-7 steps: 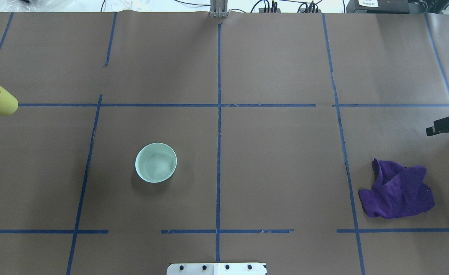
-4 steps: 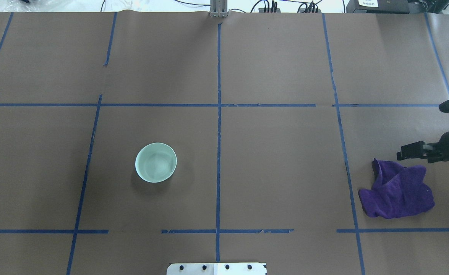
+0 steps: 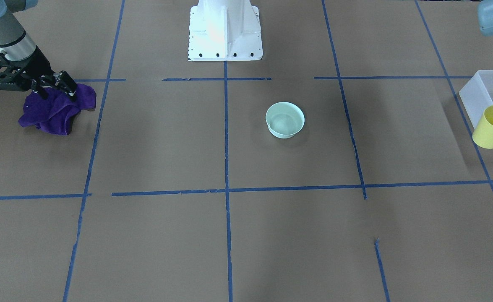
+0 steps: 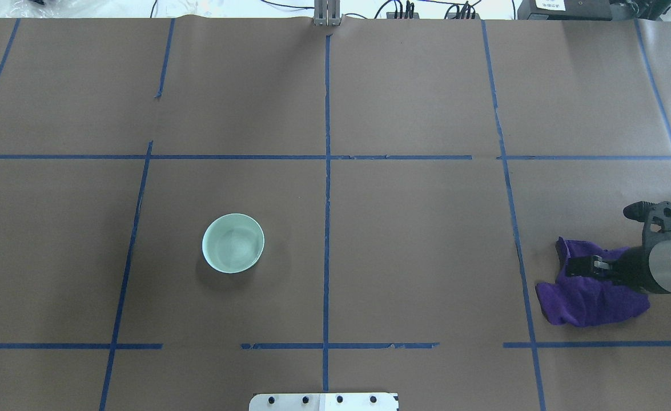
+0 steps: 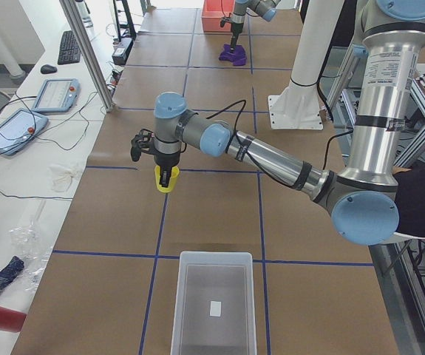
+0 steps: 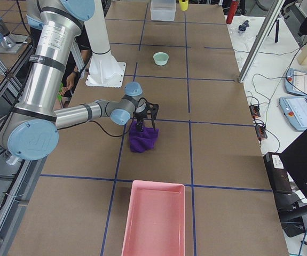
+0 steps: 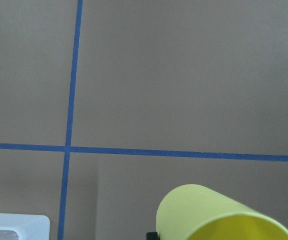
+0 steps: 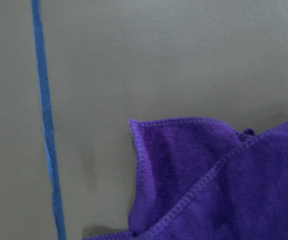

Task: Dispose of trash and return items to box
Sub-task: 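Lower the right gripper onto the purple cloth and pinch it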

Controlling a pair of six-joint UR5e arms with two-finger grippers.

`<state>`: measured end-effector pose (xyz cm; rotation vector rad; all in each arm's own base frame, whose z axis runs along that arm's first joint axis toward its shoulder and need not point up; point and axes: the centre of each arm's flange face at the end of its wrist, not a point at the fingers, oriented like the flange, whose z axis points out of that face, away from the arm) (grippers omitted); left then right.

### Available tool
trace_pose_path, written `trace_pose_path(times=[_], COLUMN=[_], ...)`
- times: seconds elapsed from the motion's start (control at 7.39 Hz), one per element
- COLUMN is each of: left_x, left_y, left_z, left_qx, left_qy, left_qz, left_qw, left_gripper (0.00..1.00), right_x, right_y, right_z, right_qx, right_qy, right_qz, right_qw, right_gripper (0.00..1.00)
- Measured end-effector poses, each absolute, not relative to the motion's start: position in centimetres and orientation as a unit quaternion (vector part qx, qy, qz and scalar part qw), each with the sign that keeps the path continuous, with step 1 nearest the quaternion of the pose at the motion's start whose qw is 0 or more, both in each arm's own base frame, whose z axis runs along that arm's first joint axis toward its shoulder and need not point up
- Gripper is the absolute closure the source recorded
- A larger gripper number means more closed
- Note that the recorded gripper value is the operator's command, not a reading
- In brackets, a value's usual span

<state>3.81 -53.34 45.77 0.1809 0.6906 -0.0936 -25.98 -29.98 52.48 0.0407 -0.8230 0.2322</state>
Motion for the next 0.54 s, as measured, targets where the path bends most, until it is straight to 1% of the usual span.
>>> trace_pose_path(times=[0.54], left_x=[1.8], left_y=[-54.3], left_z=[45.5], left_qx=[0.098], left_qy=[0.327], left_qz=[-0.042], left_qw=[0.939], left_gripper=[1.0], right_x=[-26.0], right_y=[-29.5], right_z=[56.2], right_qx=[0.005], right_qy=[-0.37], right_qz=[0.117], right_qw=[0.922], right_gripper=[0.0])
